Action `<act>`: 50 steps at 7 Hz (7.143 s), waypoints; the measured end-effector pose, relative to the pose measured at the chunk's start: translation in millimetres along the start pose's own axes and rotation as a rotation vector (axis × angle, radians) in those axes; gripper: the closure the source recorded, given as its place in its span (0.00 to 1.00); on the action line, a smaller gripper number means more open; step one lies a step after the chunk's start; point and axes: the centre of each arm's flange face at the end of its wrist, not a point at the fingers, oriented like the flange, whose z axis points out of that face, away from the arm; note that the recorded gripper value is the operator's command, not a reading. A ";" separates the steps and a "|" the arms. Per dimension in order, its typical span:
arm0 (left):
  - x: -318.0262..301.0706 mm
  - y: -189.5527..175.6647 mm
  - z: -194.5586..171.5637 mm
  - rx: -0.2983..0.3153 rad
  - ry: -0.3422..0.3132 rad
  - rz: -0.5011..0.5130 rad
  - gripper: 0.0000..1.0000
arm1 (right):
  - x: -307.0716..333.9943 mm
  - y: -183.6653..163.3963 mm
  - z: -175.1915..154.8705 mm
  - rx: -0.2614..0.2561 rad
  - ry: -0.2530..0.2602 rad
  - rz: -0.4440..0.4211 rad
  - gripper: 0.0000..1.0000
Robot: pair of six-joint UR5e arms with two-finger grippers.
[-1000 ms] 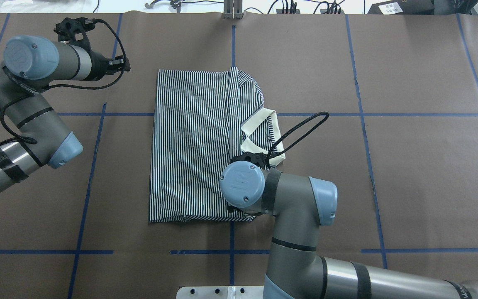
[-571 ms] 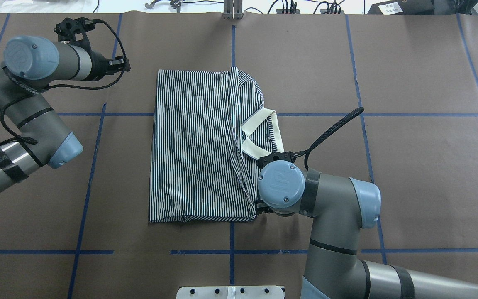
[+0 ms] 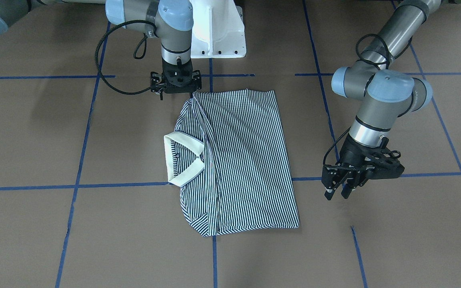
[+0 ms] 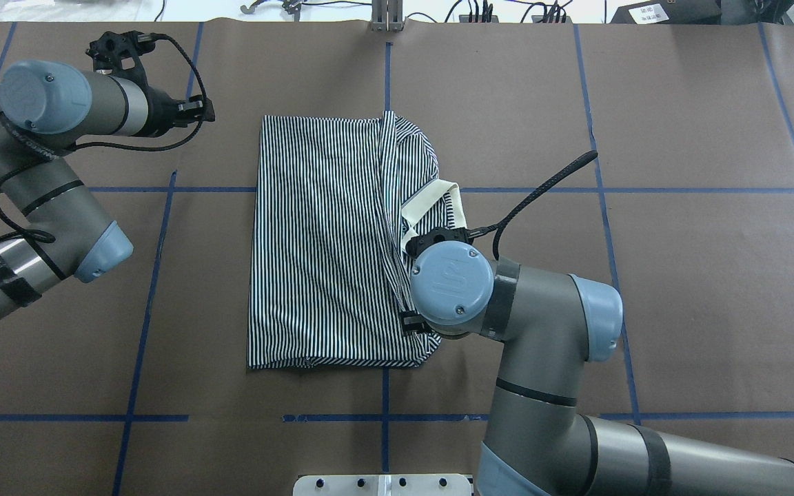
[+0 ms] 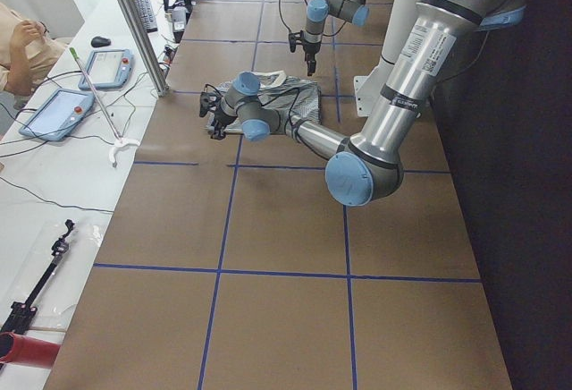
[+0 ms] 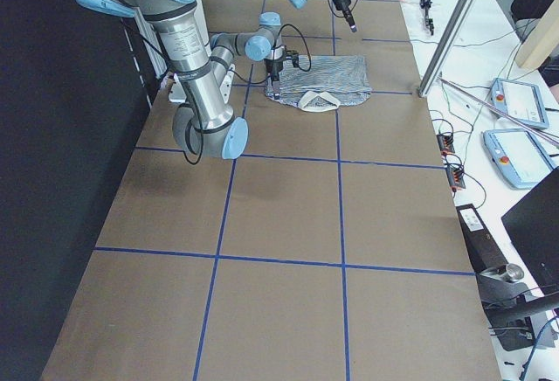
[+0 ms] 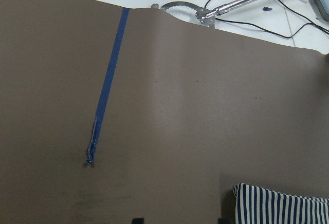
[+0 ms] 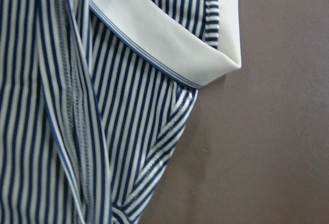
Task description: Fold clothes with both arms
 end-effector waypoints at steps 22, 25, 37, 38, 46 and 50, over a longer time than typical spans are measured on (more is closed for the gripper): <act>-8.6 8.5 -17.9 -0.007 0.018 0.003 0.42 | -23.1 -128.8 11.7 0.028 0.015 -0.022 0.00; -8.3 9.2 -18.7 -0.008 0.020 0.004 0.42 | -43.6 -147.1 39.4 0.037 0.003 -0.001 0.00; -4.4 12.1 -35.0 -0.004 0.046 0.003 0.42 | 99.1 -205.0 28.7 0.032 -0.006 -0.014 0.00; -0.9 12.7 -38.2 -0.011 0.057 0.002 0.42 | 88.2 -187.7 17.8 0.049 -0.038 0.054 0.00; 10.2 22.1 -49.1 -0.114 0.110 -0.017 0.38 | 32.9 17.1 24.0 0.053 -0.241 0.857 0.25; 9.7 22.7 -53.1 -0.111 0.114 -0.018 0.38 | 29.5 32.3 44.7 0.035 -0.226 0.863 0.37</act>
